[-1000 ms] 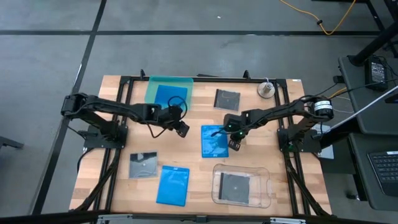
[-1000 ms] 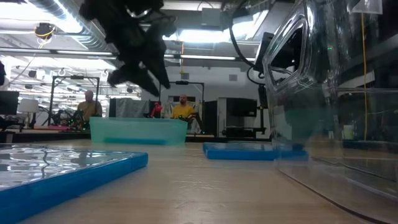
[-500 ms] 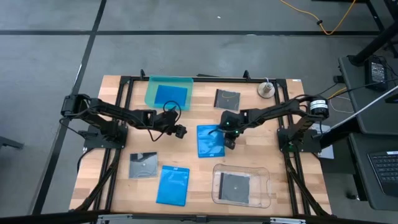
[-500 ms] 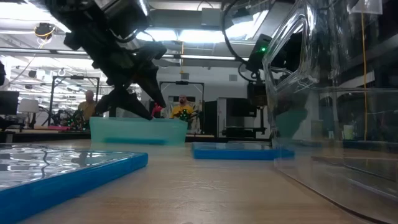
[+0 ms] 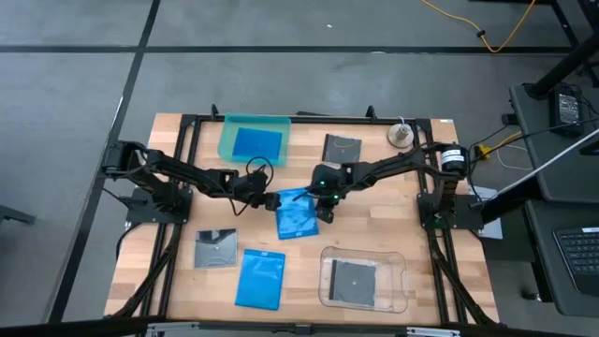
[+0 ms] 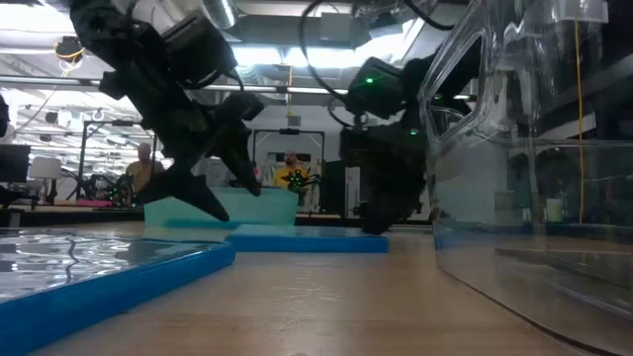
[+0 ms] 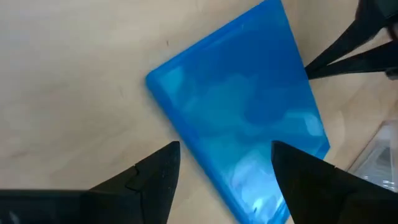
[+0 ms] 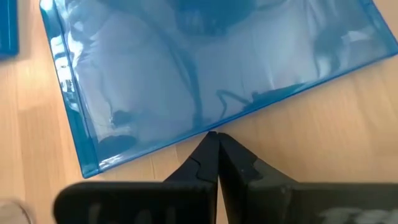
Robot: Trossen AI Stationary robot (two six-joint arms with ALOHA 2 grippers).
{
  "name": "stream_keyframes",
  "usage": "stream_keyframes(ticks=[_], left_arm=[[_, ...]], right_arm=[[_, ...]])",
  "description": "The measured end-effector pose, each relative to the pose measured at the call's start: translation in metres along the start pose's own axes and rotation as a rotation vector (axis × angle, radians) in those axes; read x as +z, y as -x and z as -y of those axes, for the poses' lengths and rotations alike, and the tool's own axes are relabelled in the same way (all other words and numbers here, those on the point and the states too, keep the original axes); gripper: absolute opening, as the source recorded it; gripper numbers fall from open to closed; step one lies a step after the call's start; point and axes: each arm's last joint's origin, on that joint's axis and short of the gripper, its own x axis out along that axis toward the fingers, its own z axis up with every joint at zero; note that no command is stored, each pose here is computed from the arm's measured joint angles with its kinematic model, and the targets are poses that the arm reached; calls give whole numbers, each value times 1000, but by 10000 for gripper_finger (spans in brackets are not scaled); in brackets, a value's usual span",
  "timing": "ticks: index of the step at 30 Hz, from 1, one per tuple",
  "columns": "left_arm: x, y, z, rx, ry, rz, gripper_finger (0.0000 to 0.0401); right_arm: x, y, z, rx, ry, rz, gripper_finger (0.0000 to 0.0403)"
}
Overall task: Pick & place jewel cases by type
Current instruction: Put the top dark blue CD case into the light blue bin
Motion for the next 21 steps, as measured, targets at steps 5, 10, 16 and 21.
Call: stream_keyframes(ticks=[5,10,16,21], left_arm=[[-11,-10,1,6,19,-18,241],[-29,-15,3,9,40,-72,240],[-43,-18,6,13,105,-76,240],[-53,-24,8,-18,155,-93,239]], right_arm=[[9,-6,0,12,20,-22,9],[8,-7,0,13,35,-32,9],[8,-7,0,21,42,-40,9],[8,-7,2,25,38,-38,9]])
